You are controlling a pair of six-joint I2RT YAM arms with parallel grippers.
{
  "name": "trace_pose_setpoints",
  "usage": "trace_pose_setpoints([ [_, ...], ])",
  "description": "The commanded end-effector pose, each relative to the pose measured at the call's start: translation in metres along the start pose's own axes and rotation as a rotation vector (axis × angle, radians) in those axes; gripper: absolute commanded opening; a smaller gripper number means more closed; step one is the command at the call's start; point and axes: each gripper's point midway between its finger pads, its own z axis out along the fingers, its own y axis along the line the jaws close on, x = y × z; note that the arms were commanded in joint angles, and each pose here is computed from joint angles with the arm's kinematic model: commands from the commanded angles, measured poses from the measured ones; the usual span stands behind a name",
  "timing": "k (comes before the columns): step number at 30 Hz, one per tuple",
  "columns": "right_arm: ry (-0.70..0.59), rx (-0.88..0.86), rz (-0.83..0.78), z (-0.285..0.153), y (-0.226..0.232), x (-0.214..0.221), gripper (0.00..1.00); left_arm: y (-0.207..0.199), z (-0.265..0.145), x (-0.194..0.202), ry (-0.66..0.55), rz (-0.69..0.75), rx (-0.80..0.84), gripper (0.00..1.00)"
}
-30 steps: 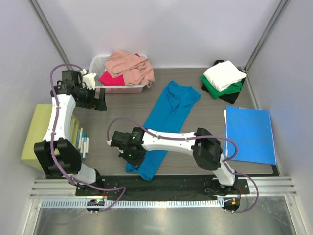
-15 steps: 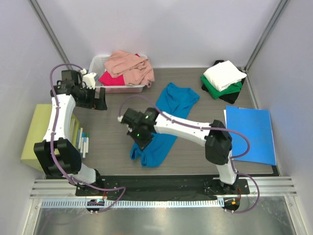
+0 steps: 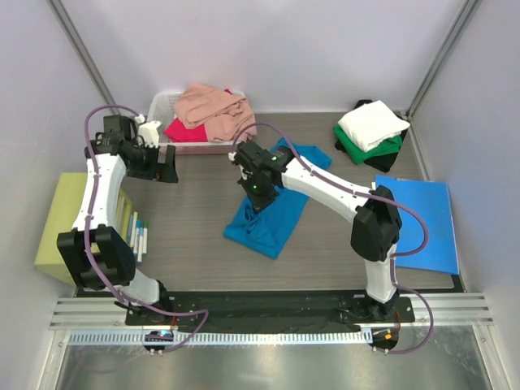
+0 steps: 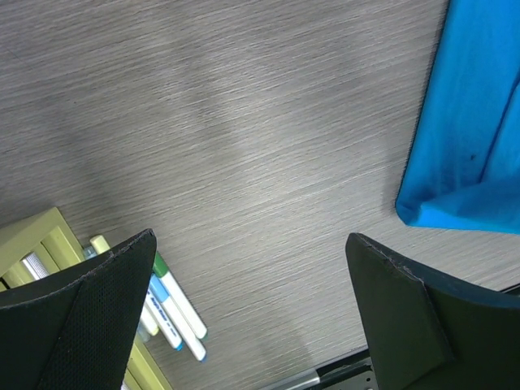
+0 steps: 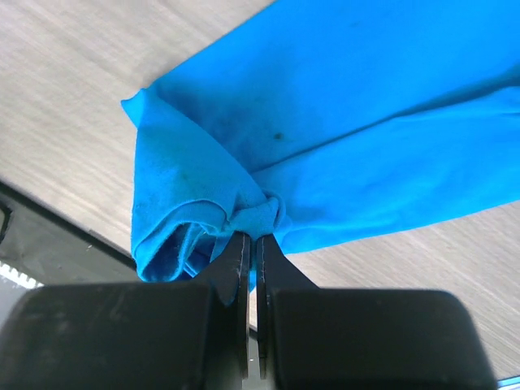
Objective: Fold and stack the t-shirts
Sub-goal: Fold the tshirt
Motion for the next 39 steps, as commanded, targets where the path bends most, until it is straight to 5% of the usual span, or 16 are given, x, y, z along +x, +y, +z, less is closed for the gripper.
trace_pose_setpoints([
  [1,-0.041,0.027,0.011,-0.003,-0.022,-0.016,0.01,0.003,-0.005,-0.010,-0.023,0.023,0.000,1.00],
  [17,0.050,0.095,0.135,0.053,-0.086,-0.008,0.01,0.000,0.002,-0.002,0.003,0.022,0.029,1.00],
  [27,-0.030,0.325,0.273,0.041,-0.167,-0.033,0.35,-0.004,0.005,0.008,0.023,0.028,0.054,1.00],
  [36,-0.178,0.422,0.328,0.003,-0.203,-0.088,0.92,-0.014,0.008,0.012,0.033,-0.004,0.111,1.00],
  [39,-0.242,0.355,0.346,-0.022,-0.188,-0.099,0.96,-0.015,0.008,0.014,0.041,0.000,0.113,1.00],
])
